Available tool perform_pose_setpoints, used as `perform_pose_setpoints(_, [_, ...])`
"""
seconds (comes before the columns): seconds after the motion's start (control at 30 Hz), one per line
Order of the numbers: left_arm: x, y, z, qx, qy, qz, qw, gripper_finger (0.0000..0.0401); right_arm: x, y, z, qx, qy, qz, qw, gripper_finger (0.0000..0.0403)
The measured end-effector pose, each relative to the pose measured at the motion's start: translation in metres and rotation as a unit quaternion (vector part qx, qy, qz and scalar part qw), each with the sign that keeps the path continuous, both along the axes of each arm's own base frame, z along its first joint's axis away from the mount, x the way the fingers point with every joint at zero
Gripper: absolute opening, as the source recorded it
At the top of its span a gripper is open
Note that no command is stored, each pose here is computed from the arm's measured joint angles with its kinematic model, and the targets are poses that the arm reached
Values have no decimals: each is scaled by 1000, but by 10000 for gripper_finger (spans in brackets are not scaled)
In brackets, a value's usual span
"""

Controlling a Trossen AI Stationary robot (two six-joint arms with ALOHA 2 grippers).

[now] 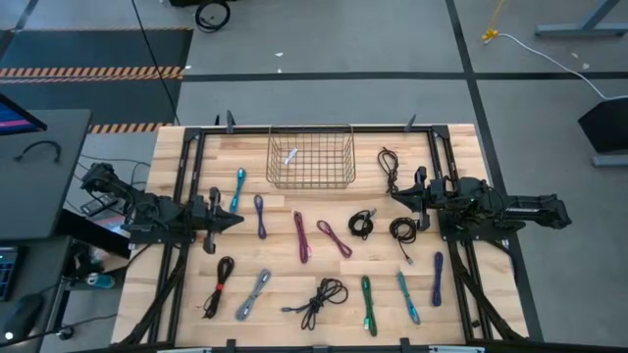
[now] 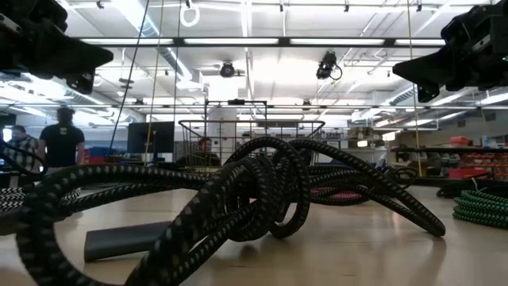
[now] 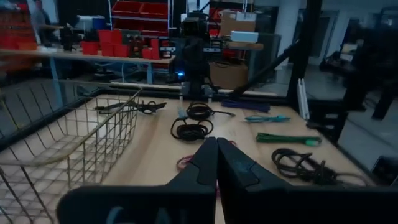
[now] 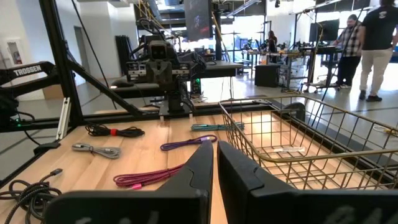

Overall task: Pick and place USB-C Cables
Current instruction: Put the black charger cable into the wire basket

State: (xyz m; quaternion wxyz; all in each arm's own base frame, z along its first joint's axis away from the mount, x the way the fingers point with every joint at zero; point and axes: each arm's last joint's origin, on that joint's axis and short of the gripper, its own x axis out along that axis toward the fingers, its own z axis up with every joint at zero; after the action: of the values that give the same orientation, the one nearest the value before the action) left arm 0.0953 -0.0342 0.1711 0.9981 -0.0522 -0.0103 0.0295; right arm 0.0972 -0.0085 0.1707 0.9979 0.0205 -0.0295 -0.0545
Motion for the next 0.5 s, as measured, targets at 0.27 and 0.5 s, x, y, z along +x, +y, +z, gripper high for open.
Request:
perform_pose_setpoints(0.27, [0, 0, 8, -235, -49, -11, 971, 5, 0, 0, 0, 0, 0, 0, 1000, 29])
perform_pose_setpoints(0.5, [-4, 10, 21, -260, -134, 99, 951, 5, 0, 0, 5, -2, -27, 0, 1000, 29])
